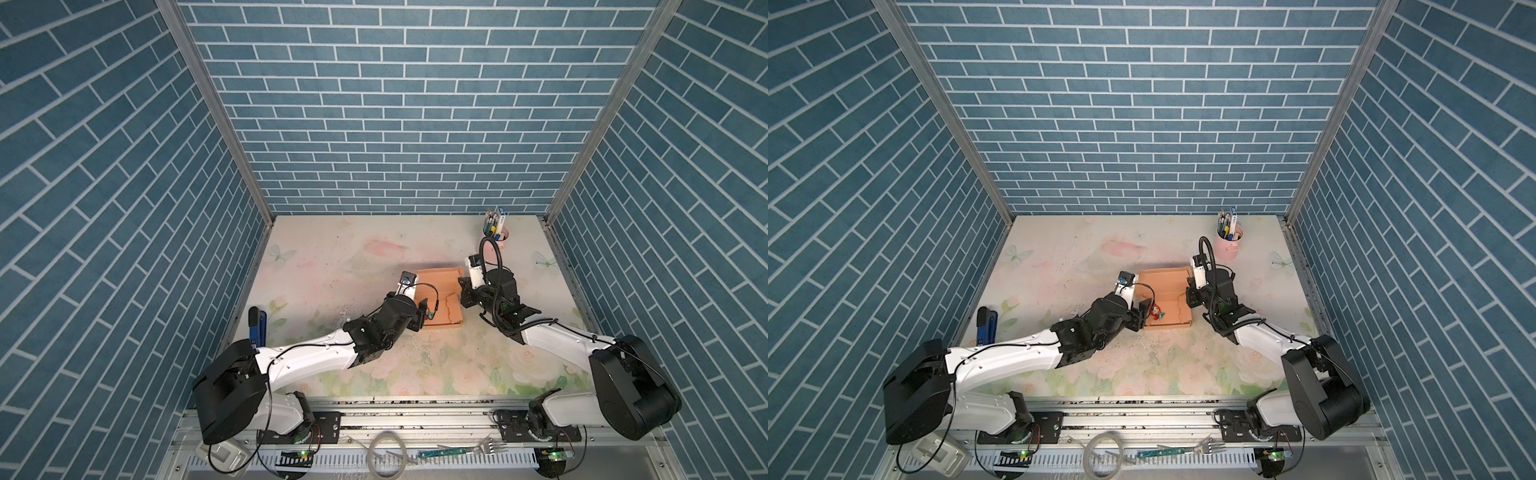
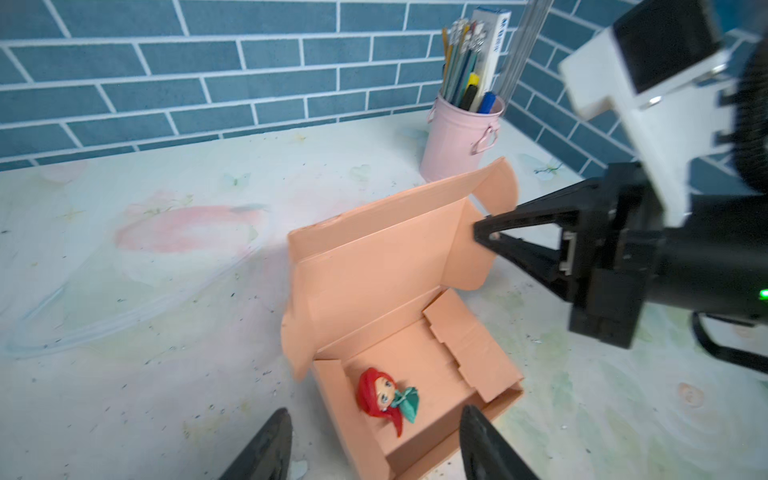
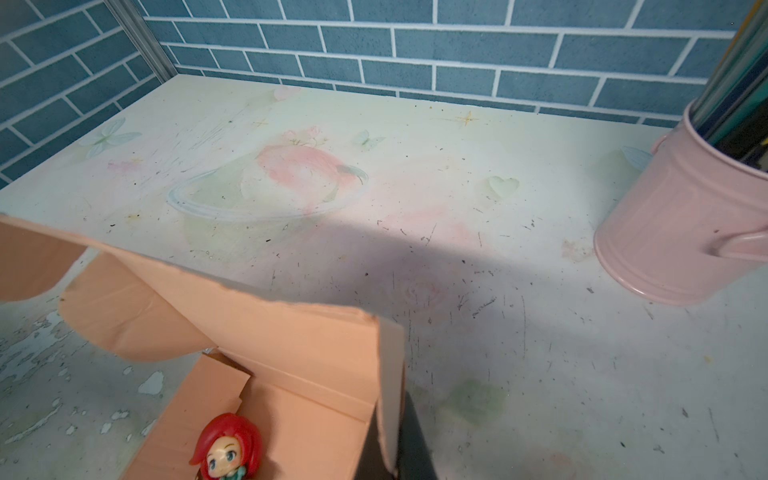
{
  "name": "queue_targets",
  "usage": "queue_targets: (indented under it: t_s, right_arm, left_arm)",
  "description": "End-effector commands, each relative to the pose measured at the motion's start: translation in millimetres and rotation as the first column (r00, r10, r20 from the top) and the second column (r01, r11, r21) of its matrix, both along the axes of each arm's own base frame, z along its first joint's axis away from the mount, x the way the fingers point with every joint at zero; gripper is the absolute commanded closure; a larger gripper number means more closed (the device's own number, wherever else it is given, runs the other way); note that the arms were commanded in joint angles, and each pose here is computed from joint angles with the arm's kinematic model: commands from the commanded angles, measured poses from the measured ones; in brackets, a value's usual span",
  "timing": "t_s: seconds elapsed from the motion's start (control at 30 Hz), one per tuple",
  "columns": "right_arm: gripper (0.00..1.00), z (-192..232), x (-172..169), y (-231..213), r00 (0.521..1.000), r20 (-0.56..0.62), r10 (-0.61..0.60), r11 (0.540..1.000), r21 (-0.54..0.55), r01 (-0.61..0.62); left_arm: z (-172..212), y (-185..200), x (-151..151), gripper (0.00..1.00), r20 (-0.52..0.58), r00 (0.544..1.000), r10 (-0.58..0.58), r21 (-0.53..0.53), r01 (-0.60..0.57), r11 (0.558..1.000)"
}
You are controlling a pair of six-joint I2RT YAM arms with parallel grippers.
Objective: Fold the paper box
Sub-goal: 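Lower the figurine into the box and open the left gripper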
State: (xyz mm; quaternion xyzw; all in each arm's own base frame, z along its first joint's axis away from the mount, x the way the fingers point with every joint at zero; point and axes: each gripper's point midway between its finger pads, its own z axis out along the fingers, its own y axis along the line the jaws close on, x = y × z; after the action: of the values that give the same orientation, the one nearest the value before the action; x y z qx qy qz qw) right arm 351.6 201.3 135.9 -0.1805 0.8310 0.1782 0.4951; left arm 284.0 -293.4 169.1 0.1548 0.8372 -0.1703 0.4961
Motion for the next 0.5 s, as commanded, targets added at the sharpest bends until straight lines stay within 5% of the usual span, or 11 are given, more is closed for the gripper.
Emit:
queue_targets:
  t_s: [0.0,0.47]
  right_arm:
    - [1.0,-1,-4,3,1.0,-0.027,0.003,1.0,0.021,-0.003]
    - [1.0,3,-9,5,0.999,-0.032,0.014,0.999,0.033,-0.013]
  left_arm:
    - [-18,17,4,0.38,-0.065,0.998,0.019,0.035,-0.016,0.999]
    - [-40,3,45,0.47,-0.14,0.982,-0.123,-0.043,0.118,0.992]
